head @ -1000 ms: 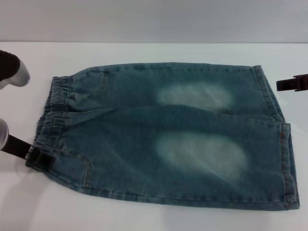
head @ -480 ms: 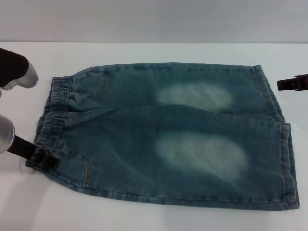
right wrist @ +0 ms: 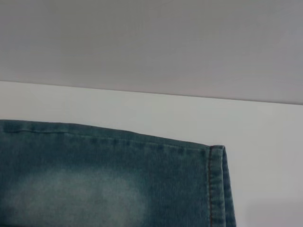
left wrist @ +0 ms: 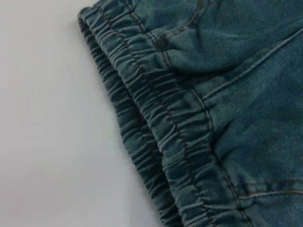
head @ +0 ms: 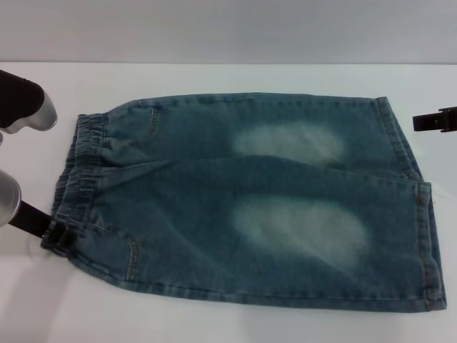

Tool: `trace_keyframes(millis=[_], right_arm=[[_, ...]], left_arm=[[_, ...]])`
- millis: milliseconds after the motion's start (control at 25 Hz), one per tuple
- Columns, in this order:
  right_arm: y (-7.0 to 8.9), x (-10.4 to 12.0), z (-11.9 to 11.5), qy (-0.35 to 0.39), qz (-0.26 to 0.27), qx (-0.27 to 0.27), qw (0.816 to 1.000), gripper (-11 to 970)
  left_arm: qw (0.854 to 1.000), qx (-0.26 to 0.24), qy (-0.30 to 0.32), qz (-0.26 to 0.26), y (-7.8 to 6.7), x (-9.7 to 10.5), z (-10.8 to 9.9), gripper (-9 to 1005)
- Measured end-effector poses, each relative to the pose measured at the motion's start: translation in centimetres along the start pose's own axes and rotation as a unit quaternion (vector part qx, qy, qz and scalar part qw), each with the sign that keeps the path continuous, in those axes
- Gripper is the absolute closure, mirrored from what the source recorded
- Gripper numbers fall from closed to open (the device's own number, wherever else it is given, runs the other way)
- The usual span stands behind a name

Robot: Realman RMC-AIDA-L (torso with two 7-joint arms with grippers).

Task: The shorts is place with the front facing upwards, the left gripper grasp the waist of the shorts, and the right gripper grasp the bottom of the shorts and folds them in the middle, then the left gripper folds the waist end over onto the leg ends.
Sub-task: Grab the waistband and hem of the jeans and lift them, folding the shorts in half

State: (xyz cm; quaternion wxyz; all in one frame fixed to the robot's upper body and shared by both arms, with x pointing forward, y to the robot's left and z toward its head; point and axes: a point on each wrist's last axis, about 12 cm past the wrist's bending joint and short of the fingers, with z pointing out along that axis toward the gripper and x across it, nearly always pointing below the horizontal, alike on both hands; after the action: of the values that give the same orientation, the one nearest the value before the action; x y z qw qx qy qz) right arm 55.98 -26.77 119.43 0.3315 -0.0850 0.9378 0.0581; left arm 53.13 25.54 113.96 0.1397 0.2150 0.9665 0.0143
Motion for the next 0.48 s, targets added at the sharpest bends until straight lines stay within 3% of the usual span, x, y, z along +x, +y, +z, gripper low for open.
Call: trace_keyframes(millis=[280,480], right_arm=[[-0.14,0.25,-0.03,0.002,0.002,0.001,1.000,257],[-0.03,0.36,-0.31,0.000,-0.001,0.001,1.000,257]], left_arm=[[1.000,0.000,0.001,0.001,0.00,-0.14,-0.11,682],[1.000,-0.001,-0.002,0.004,-0.11,-0.22,-0.29,849]])
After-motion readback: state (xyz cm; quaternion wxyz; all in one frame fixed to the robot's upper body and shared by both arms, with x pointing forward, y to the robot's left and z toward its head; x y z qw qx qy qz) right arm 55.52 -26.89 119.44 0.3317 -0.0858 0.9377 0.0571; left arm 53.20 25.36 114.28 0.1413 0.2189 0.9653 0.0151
